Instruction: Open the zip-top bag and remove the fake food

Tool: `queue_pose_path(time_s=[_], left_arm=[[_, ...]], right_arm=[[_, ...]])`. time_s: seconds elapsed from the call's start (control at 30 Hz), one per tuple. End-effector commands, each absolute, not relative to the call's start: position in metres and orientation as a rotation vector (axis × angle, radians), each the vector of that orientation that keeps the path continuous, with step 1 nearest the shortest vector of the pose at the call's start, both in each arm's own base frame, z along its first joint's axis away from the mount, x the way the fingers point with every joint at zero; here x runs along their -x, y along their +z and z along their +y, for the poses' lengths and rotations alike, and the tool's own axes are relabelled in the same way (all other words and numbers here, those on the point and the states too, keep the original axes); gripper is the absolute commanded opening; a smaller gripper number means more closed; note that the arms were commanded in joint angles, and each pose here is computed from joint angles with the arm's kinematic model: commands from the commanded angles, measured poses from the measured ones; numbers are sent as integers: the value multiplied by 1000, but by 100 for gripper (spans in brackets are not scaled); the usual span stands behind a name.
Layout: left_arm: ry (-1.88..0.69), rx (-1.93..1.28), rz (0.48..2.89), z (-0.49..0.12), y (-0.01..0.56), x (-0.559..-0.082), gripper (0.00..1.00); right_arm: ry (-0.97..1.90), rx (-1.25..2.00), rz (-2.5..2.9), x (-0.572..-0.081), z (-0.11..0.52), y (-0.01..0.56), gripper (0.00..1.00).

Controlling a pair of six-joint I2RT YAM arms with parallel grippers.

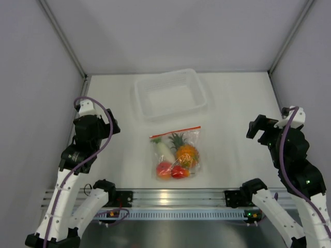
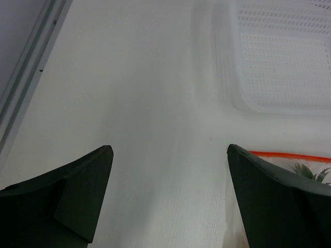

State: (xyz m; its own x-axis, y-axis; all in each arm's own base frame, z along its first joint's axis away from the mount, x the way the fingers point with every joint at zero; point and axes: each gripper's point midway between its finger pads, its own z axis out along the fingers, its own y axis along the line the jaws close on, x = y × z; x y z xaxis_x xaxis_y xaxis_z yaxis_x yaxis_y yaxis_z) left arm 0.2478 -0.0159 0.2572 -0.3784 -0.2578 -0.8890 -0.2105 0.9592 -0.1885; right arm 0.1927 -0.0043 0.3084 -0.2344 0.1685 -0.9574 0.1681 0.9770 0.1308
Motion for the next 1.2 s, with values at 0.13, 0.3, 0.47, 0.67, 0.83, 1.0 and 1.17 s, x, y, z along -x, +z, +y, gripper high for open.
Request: queue_pose_path(time_s=[0.13, 0.3, 0.47, 0.67, 0.83, 1.0, 1.17], left_arm=[[-85, 331, 1931, -20, 266, -254, 98], [-97, 322, 1939, -23, 265, -255, 98], [-125, 312, 1948, -28, 262, -256, 98], [-188, 265, 1996, -42, 252, -259, 98], [-243, 227, 2025, -54, 246, -261, 98], [-277, 196, 2041, -61, 243, -263, 98], [-297, 178, 2053, -66, 240, -263, 98]], right_arm=[[64, -203, 1810, -197, 8, 314, 99], [279, -104, 1880, -209, 52, 295, 99], [622, -2, 1960, -222, 116, 266, 99], [957, 23, 2050, -236, 171, 218, 99], [1057, -6, 2121, -248, 191, 172, 99], [1061, -68, 2134, -274, 199, 142, 99], [1027, -123, 2119, -295, 198, 125, 99]])
